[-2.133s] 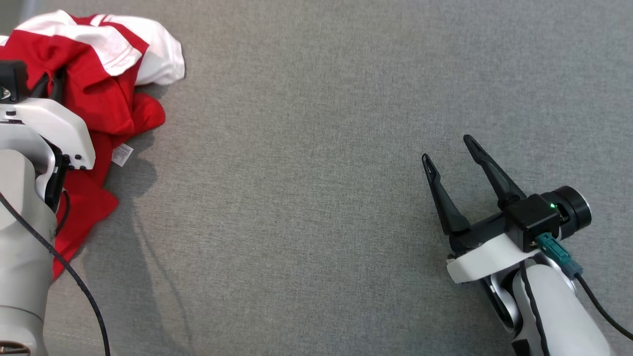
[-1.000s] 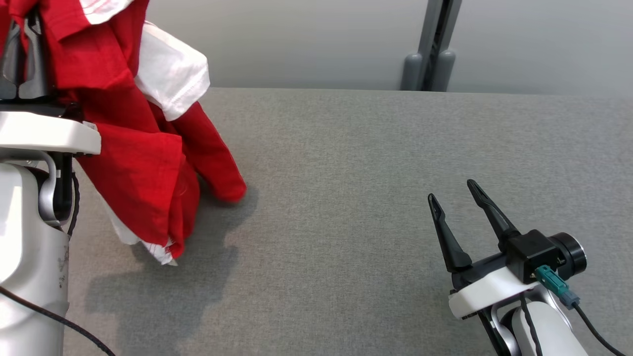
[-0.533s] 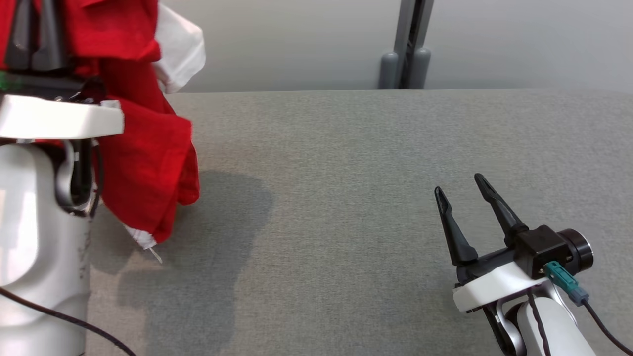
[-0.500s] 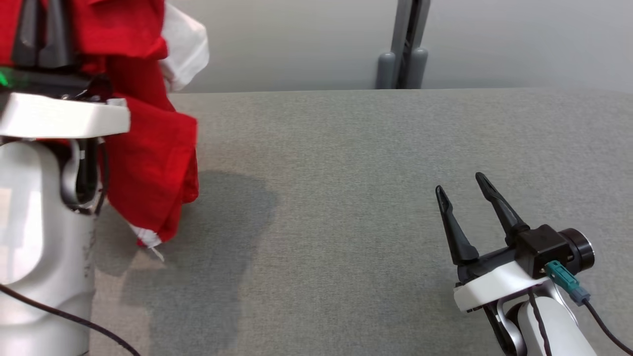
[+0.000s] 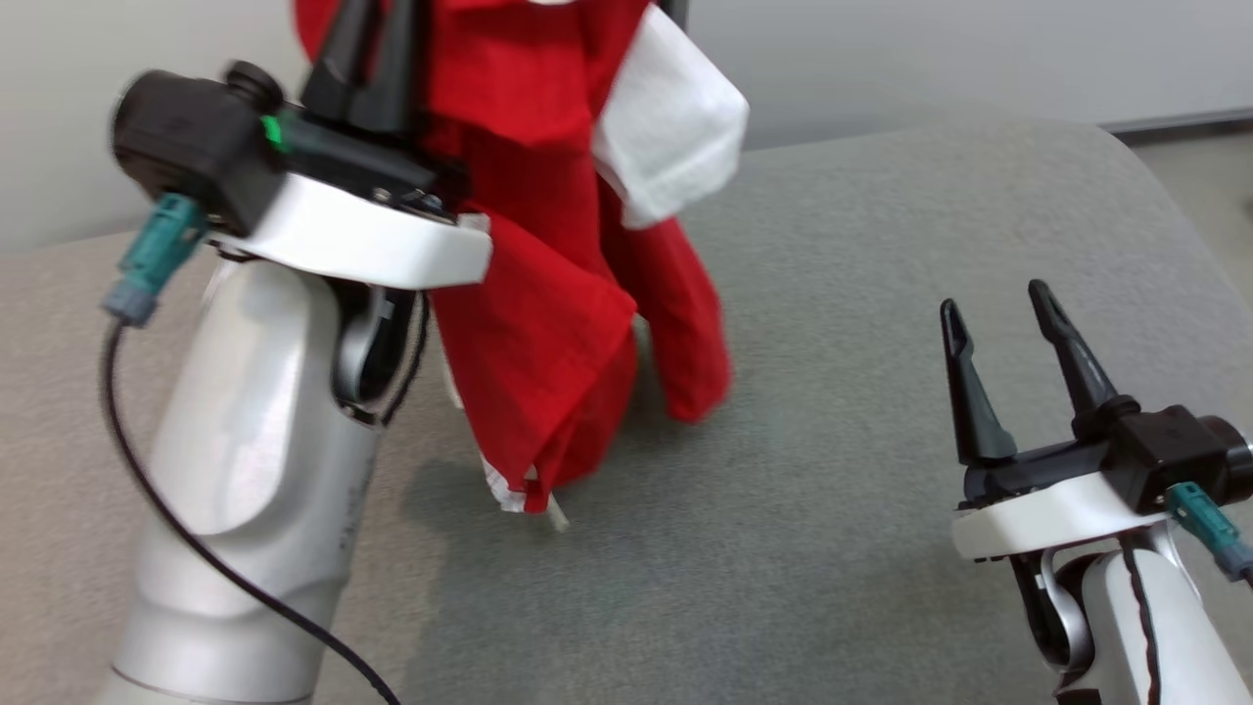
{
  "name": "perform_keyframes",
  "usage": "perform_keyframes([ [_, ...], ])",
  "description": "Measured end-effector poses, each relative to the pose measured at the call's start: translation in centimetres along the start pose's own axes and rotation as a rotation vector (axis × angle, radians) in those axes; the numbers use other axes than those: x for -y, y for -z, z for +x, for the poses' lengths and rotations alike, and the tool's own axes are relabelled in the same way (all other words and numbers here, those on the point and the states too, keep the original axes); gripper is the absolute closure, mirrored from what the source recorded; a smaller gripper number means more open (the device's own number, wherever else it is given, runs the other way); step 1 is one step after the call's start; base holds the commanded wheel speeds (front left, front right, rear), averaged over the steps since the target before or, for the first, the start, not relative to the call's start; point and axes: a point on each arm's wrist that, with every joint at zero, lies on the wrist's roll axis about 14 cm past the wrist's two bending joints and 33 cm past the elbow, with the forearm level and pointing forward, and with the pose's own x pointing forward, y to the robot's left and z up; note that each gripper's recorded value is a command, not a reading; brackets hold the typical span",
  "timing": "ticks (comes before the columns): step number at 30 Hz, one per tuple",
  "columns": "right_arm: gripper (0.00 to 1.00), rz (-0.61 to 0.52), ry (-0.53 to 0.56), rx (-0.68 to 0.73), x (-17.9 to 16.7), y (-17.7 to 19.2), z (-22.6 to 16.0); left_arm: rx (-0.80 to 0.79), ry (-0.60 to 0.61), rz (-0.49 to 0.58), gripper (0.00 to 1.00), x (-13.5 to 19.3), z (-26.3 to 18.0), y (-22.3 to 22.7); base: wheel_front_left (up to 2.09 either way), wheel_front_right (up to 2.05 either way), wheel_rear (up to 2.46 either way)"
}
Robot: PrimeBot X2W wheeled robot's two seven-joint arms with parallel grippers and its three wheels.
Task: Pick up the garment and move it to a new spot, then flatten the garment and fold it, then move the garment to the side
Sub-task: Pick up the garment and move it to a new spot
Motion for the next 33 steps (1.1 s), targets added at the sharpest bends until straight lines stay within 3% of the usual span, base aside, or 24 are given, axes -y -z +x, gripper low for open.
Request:
perform_keyframes([
  [7,0.0,-0.034,0.106,0.006,3.9,-0.6,-1.1,-0.25,0.092,-0.028,1.0,4.8,-1.8,10.1,0.0,0.0,0.0],
  [9,0.0,-0.039,0.148,-0.011,5.3,-0.2,-1.7,-0.424,0.137,-0.021,1.0,6.7,-4.8,16.4,0.0,0.0,0.0],
  [16,0.0,-0.053,0.206,-0.067,7.3,1.3,-3.0,-0.666,0.24,-0.043,1.0,10.4,-11.0,24.0,0.0,0.0,0.0],
  [17,0.0,-0.055,0.21,-0.074,7.4,1.4,-3.1,-0.692,0.251,-0.045,0.95,10.7,-11.8,24.7,0.0,0.0,0.0],
  [18,0.0,-0.056,0.213,-0.08,7.5,1.6,-3.2,-0.712,0.242,-0.038,0.52,10.7,-12.4,25.2,0.0,0.0,0.0],
  [19,0.0,-0.057,0.213,-0.084,7.5,1.7,-3.3,-0.727,0.236,-0.046,0.0,10.8,-12.8,25.5,0.0,0.0,0.0],
  [27,0.0,-0.068,0.155,-0.053,5.8,1.1,-1.9,-0.639,0.148,-0.051,0.0,8.8,-11.1,22.6,0.0,0.0,0.0],
  [33,0.0,-0.057,0.081,-0.03,3.2,0.9,-0.7,-0.543,0.043,-0.009,0.0,5.2,-10.8,18.4,0.0,0.0,0.0],
])
